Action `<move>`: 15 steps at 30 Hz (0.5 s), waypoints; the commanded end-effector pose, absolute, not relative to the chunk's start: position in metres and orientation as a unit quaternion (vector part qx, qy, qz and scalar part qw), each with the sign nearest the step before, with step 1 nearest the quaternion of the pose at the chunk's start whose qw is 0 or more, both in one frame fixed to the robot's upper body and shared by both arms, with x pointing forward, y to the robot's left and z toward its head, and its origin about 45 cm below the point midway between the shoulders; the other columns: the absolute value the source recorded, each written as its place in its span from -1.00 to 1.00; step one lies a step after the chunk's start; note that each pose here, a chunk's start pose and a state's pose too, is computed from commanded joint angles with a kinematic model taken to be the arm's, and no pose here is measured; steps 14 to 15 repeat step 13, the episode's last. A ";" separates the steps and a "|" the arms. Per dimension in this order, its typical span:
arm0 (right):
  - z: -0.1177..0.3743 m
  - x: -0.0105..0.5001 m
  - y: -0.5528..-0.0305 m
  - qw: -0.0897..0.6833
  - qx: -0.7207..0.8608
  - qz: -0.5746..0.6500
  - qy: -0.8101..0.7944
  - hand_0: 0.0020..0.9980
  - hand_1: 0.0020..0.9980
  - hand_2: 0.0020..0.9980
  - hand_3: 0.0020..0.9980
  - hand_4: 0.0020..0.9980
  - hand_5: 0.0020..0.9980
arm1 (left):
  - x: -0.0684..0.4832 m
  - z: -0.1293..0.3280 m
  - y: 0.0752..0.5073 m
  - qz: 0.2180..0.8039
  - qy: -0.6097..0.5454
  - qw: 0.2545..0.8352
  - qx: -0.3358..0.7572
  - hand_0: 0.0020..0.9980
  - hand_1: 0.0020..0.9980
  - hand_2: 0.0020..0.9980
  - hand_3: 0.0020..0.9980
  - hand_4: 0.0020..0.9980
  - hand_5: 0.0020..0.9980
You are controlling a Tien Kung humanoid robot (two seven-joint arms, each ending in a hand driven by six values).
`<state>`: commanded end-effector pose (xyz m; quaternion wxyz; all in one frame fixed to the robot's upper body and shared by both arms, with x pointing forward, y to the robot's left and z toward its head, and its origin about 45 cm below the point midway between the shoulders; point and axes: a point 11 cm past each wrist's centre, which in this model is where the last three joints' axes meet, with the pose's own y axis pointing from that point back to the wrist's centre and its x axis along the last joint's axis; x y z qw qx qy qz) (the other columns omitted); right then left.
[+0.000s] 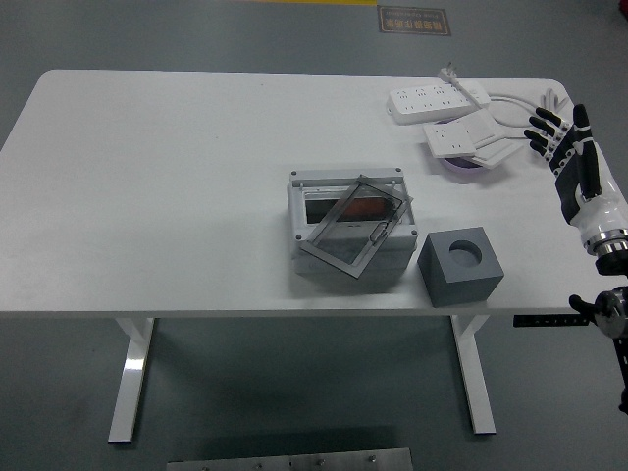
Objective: Fetch the battery,place it into the box,close the lid of the box
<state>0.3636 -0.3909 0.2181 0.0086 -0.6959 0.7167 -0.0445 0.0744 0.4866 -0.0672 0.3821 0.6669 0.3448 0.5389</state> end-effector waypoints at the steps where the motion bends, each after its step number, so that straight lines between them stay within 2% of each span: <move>1: 0.219 0.364 -0.391 0.009 -0.696 -0.046 0.717 1.00 0.76 0.71 0.64 1.00 1.00 | 0.075 -0.067 0.486 0.539 0.345 0.382 0.667 0.27 0.40 0.15 0.08 0.00 -1.00; 2: 0.219 0.364 -0.391 0.010 -0.695 -0.046 0.717 1.00 0.76 0.71 0.64 1.00 1.00 | 0.075 -0.067 0.486 0.539 0.344 0.383 0.667 0.27 0.40 0.15 0.08 0.00 -1.00; 3: 0.220 0.364 -0.392 0.011 -0.695 -0.047 0.718 1.00 0.85 0.69 0.62 1.00 1.00 | 0.075 -0.067 0.486 0.539 0.344 0.383 0.667 0.27 0.40 0.15 0.08 0.00 -1.00; 8: 0.223 0.363 -0.397 0.013 -0.682 -0.068 0.728 1.00 0.85 0.69 0.62 1.00 1.00 | 0.075 -0.067 0.486 0.539 0.345 0.383 0.666 0.27 0.40 0.15 0.08 0.00 -1.00; 9: 0.225 0.363 -0.399 0.015 -0.678 -0.074 0.731 1.00 0.95 0.78 0.78 1.00 1.00 | 0.075 -0.067 0.486 0.539 0.345 0.383 0.666 0.27 0.40 0.15 0.08 0.00 -1.00; 15: 0.232 0.363 -0.402 0.025 -0.666 -0.099 0.739 1.00 0.95 0.78 0.78 1.00 1.00 | 0.074 -0.068 0.485 0.539 0.346 0.383 0.666 0.27 0.40 0.15 0.08 0.00 -1.00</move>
